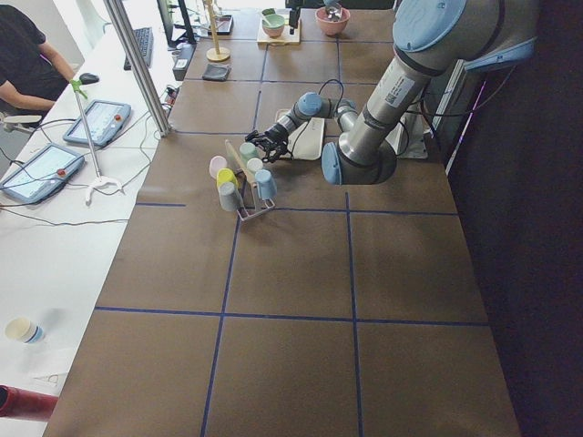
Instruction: Pick up and place green cup on tray
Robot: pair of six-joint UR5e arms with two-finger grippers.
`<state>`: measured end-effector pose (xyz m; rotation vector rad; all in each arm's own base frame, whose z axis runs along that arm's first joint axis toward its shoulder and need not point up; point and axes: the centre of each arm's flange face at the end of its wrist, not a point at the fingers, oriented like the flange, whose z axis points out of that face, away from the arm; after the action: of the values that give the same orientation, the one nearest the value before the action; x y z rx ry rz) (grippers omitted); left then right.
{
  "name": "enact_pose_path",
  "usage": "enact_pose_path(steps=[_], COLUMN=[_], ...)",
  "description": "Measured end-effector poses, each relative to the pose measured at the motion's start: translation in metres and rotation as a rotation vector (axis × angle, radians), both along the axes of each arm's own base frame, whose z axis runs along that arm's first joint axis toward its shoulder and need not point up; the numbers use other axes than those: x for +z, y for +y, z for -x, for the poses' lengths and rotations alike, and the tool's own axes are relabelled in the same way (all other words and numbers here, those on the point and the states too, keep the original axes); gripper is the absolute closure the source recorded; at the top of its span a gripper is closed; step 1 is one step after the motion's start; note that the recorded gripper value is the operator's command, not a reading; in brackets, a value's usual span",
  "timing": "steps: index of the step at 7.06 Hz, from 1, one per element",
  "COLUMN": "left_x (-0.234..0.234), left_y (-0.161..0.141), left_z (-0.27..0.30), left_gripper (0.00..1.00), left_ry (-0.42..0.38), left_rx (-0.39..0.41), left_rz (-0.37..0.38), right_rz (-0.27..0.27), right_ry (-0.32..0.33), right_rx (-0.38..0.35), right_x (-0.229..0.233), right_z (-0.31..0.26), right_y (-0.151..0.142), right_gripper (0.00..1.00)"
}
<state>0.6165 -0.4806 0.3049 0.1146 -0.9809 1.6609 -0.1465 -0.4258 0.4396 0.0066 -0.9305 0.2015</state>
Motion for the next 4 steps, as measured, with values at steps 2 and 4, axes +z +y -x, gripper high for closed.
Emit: enact_pose_path(steps=[2,4], left_x=[0.0031,0.0039], left_y=[-0.0018,-0.0029], left_z=[0.0007,0.0016], left_gripper=[0.3,0.46], left_ry=[0.012,0.018], left_rx=[-0.003,-0.007], left_rz=[-0.005,-0.008], right_rz=[0.001,0.003], right_ry=[-0.002,-0.005], right_rx=[-0.002,-0.003], right_x=[-0.0001,-0.0006], right_z=[0.0001,-0.0002], right_y=[0.0002,0.0004], right_gripper=[0.0,0.0])
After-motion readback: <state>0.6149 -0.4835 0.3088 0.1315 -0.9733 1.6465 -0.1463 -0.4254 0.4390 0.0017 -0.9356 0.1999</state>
